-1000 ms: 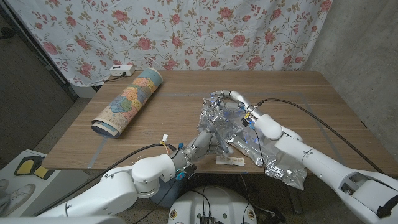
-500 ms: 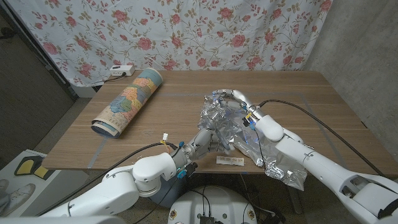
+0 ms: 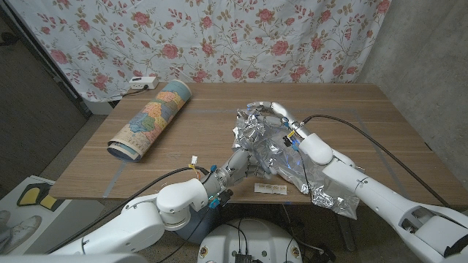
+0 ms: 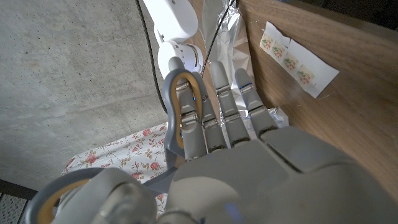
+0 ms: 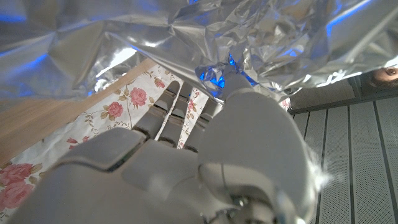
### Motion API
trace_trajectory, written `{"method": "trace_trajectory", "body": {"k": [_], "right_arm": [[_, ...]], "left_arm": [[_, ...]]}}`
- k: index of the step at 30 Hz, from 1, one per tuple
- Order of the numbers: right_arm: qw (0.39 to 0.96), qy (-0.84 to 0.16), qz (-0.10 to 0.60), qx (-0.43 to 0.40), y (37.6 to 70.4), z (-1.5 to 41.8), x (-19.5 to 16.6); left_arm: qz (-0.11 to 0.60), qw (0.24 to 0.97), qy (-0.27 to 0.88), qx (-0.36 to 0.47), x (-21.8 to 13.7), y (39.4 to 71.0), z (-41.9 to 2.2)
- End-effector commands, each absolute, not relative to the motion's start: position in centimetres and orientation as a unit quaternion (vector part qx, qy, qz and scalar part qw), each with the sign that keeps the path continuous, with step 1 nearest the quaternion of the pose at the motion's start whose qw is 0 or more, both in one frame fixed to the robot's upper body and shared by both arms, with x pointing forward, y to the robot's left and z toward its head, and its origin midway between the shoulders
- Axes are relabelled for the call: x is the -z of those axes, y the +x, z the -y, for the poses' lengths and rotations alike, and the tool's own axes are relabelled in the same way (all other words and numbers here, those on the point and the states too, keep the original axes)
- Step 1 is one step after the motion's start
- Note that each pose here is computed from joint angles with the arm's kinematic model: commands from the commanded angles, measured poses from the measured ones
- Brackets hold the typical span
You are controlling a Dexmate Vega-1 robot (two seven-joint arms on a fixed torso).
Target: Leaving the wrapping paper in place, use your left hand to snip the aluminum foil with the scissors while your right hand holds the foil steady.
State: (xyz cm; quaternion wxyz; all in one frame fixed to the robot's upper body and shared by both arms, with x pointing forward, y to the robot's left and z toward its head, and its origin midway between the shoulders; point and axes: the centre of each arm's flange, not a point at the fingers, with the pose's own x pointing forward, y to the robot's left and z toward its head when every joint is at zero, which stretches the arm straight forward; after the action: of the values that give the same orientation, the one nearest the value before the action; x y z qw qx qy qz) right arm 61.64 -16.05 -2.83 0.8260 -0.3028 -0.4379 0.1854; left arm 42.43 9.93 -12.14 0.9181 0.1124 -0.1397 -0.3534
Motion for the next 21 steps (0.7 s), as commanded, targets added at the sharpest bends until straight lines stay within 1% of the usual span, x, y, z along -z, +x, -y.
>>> {"method": "trace_trajectory", "body": {"k": [1,21], "right_arm": [[0.820,-0.302,0.445,-0.193,61.4,15.5,2.2],[0.805,-0.321,0.449,-0.218,61.0,14.0,2.0]], "left_arm": [[0.141,0.917,0.108,0.357,12.4,42.5,-9.5],[0.150,0.917,0.099,0.356,12.6,42.6,-9.4]]}}
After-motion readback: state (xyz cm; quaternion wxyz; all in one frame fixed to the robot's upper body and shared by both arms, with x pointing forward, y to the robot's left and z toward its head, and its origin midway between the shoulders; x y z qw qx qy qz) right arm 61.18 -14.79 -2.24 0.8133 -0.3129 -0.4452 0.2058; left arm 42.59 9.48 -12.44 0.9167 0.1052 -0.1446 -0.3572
